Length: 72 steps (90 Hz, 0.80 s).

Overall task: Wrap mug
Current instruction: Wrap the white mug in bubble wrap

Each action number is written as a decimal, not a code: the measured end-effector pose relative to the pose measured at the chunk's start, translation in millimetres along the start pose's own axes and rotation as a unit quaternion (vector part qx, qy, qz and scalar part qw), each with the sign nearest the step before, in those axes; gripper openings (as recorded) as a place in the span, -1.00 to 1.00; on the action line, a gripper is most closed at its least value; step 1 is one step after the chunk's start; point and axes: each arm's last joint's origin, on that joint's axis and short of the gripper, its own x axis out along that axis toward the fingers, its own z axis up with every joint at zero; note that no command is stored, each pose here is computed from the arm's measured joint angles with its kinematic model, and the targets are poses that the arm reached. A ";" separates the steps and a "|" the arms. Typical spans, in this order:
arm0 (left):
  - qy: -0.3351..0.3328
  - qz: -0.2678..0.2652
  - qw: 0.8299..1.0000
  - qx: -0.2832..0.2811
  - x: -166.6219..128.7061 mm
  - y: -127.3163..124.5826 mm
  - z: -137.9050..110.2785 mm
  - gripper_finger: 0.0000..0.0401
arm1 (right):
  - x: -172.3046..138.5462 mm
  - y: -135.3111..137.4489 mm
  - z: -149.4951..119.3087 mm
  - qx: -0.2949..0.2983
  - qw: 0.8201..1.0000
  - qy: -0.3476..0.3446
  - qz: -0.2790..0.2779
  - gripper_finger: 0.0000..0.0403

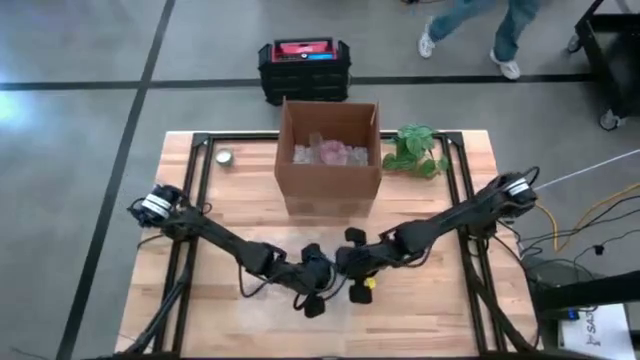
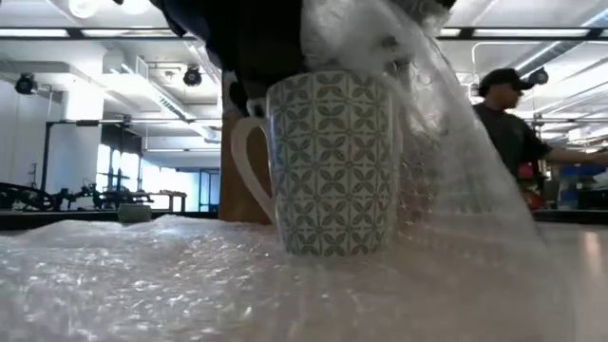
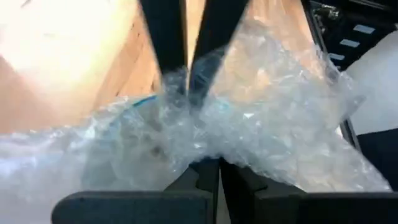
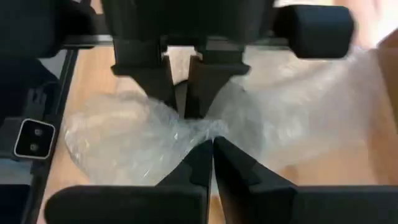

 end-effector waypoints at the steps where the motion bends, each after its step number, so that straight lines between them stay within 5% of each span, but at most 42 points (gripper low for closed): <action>1: 0.000 0.000 1.000 0.000 -0.5 -0.2 0.3 -1.00 | -0.8 0.1 0.3 0.000 1.000 -0.001 0.001 -1.00; 14: 0.000 -0.001 1.000 0.003 -4.6 -0.1 1.8 -1.00 | -10.1 4.4 6.9 0.002 0.999 -0.036 0.013 -1.00; 46: 0.002 -0.012 1.000 0.002 -11.1 -0.6 4.5 -1.00 | 52.1 -0.5 -11.5 0.005 1.000 0.027 -0.012 -1.00; 72: -0.035 -0.059 0.998 -0.006 -73.2 -11.3 42.6 -1.00 | 56.0 -2.0 -14.5 -0.002 0.999 0.035 -0.018 -1.00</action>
